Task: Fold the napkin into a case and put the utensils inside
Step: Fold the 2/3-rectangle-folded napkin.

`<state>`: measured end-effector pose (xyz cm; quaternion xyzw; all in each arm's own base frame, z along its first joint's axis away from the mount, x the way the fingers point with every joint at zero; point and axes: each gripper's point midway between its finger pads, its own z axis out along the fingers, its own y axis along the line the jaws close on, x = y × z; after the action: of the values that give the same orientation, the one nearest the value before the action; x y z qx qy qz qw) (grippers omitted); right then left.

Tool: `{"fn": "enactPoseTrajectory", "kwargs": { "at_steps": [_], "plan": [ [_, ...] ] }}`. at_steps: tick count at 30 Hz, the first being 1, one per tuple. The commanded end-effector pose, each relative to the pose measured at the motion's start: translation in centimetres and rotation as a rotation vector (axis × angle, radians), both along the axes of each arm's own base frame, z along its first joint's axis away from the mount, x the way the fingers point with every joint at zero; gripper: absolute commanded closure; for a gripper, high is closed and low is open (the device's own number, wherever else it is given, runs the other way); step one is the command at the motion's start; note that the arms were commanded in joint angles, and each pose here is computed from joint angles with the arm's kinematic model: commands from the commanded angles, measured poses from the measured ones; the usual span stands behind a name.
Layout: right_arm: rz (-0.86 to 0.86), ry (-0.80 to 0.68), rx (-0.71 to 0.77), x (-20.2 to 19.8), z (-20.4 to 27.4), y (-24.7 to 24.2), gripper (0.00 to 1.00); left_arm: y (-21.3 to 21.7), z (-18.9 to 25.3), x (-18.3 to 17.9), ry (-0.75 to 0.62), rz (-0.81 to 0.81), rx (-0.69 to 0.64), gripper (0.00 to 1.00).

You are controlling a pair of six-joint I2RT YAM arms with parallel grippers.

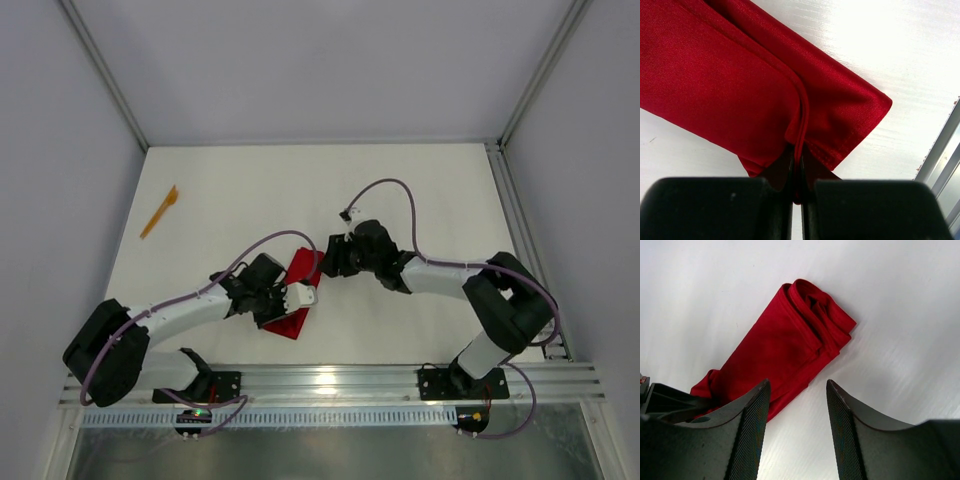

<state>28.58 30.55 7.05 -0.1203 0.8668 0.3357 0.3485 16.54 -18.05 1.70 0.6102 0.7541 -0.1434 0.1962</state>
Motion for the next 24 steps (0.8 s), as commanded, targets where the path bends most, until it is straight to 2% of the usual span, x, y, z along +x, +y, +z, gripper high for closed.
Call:
{"fn": "enactPoseTrajectory", "kwargs": {
  "at_steps": [1, 13, 24],
  "plan": [
    [0.066, -0.049, 0.051, 1.9, 2.0, 1.6, 0.46, -0.8, 1.0, 0.5, -0.017, 0.008, -0.026, 0.97],
    [0.166, -0.036, -0.048, 4.0, 0.0, 3.6, 0.46, -1.1, 1.8, 0.9, -0.033, 0.009, -0.043, 0.97],
    [0.163, 0.024, -0.127, 4.1, -3.8, 3.0, 0.43, -1.1, 1.7, 0.9, -0.024, 0.0, -0.036, 0.96]
  ]
}}
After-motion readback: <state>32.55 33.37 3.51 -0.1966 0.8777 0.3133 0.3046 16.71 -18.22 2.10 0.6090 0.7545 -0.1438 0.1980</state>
